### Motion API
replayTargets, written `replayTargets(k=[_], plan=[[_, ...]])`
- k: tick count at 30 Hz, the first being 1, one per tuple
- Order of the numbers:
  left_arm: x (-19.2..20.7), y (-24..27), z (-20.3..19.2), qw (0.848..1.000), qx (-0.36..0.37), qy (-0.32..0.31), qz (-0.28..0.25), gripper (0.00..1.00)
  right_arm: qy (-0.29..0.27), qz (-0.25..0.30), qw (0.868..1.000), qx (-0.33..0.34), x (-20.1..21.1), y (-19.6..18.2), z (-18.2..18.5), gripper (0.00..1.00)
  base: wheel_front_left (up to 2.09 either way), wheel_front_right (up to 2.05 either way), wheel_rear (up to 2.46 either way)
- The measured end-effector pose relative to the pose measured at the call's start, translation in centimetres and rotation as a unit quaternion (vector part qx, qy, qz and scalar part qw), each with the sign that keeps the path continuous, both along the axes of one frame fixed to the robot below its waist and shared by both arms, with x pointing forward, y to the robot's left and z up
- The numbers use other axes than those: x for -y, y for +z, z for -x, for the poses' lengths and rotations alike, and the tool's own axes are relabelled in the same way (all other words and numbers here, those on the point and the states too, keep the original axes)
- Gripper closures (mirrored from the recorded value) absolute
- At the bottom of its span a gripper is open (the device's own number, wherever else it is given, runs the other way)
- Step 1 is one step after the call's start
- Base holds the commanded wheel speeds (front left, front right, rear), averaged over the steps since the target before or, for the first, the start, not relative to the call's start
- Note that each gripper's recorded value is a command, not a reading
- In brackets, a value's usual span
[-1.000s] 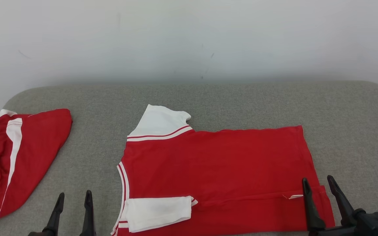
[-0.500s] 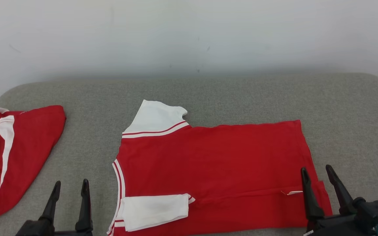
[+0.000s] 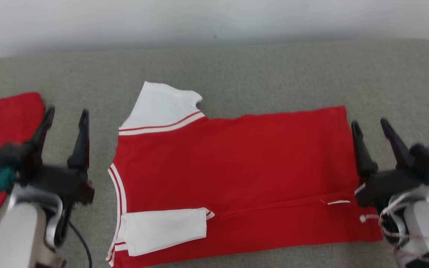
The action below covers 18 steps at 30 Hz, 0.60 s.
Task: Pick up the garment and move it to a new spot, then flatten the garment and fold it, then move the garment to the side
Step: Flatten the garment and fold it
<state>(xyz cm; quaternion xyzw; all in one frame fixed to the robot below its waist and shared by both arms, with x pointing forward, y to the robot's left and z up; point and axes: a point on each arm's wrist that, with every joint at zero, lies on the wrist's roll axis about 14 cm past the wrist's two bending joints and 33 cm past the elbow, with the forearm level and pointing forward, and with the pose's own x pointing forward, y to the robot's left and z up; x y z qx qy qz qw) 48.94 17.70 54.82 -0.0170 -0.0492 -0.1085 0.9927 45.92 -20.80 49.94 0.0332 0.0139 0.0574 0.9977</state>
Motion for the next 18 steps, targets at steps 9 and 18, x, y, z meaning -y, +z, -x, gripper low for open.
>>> replayTargets(k=[9,18], plan=[[1.9,-2.2,-7.7,0.995,-0.087,-0.053,-0.019,0.0,-0.001,0.032,0.995,-0.091,1.0,-4.0,-5.3,0.0,0.0,0.0,0.0],[4.4,-7.4,-12.1,0.975,-0.2,-0.089,-0.046,0.0,-0.003,0.049,0.983,-0.177,2.0,-7.4,-7.5,0.0,0.0,0.0,0.0]])
